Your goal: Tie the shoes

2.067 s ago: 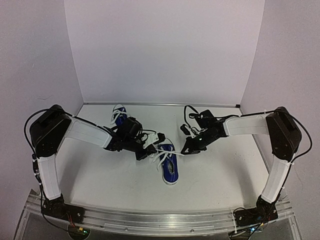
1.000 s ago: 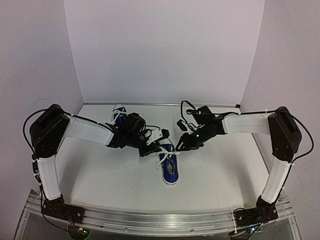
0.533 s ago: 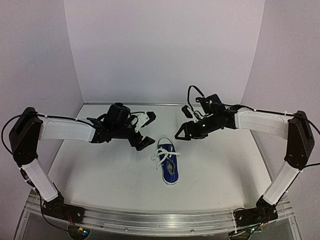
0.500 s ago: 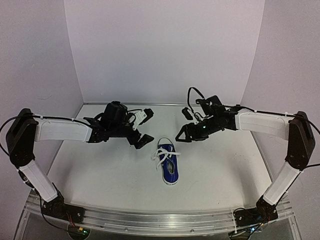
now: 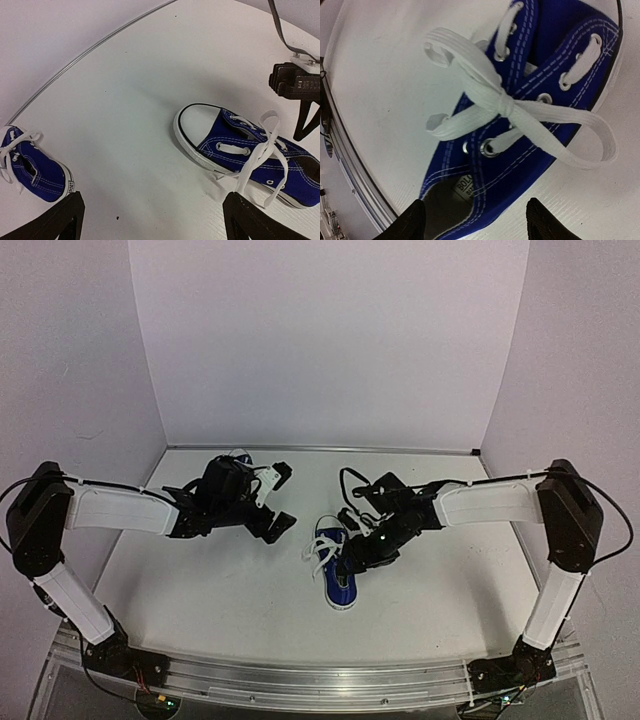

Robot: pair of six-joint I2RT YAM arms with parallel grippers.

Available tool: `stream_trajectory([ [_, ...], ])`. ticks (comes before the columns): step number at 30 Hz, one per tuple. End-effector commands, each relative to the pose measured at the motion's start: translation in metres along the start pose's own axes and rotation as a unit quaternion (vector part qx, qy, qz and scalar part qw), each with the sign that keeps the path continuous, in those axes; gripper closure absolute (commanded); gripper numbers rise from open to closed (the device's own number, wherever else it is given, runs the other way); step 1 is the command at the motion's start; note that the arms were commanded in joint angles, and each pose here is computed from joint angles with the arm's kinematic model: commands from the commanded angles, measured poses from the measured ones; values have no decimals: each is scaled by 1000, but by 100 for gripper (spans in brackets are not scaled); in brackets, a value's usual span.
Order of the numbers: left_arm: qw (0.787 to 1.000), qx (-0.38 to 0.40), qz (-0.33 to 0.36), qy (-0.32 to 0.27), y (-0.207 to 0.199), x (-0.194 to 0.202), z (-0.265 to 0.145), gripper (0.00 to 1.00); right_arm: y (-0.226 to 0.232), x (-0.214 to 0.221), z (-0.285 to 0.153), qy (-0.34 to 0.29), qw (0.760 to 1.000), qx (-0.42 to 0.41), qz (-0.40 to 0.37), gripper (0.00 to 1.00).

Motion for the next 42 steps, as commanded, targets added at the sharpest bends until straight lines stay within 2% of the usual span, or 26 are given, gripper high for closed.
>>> stream_trajectory([
  [1, 997, -66, -28, -41, 18, -18, -16, 1, -13, 2, 15, 9, 999, 46, 21, 39],
  [2, 996, -73, -31, -36, 21, -16, -16, 0, -13, 1, 17, 9, 999, 46, 23, 43],
  [3, 995, -81, -40, -32, 25, -15, -16, 1, -12, -2, 18, 7, 999, 44, 23, 51],
  [6, 991, -101, -82, -25, 41, -11, -16, 0, -8, -13, 20, -7, 999, 39, 23, 90],
  [7, 989, -106, -97, -25, 47, -10, -17, 0, -6, -18, 19, -15, 999, 40, 24, 99],
  [12, 982, -126, -137, -28, 66, -7, -24, 0, -3, -64, 0, -84, 995, 40, 27, 100],
  [18, 976, -151, -155, -27, 78, -1, -29, 0, 0, -146, -16, -166, 985, 13, 30, 100],
  [22, 974, -158, -160, -34, 83, 1, -34, 0, 9, -204, -5, -211, 977, -17, 23, 100],
  [27, 971, -169, -161, -43, 88, 1, -44, 0, 2, -254, 21, -242, 968, -68, 20, 100],
  [33, 968, -181, -165, -56, 96, 2, -56, 0, -10, -279, 48, -283, 955, -92, -5, 100],
  [42, 967, -178, -172, -57, 97, 7, -51, 1, -28, -282, 77, -297, 948, -114, -18, 100],
])
Point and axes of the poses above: each gripper's point midway between its finger pads, its own z axis out along the fingers, its own y axis along the line the jaws close on, x = y × z, the point moved 9 cm from there along -z, back along the fingers, and after that the axes turned 10 degrees about z, right-handed, at the moved point
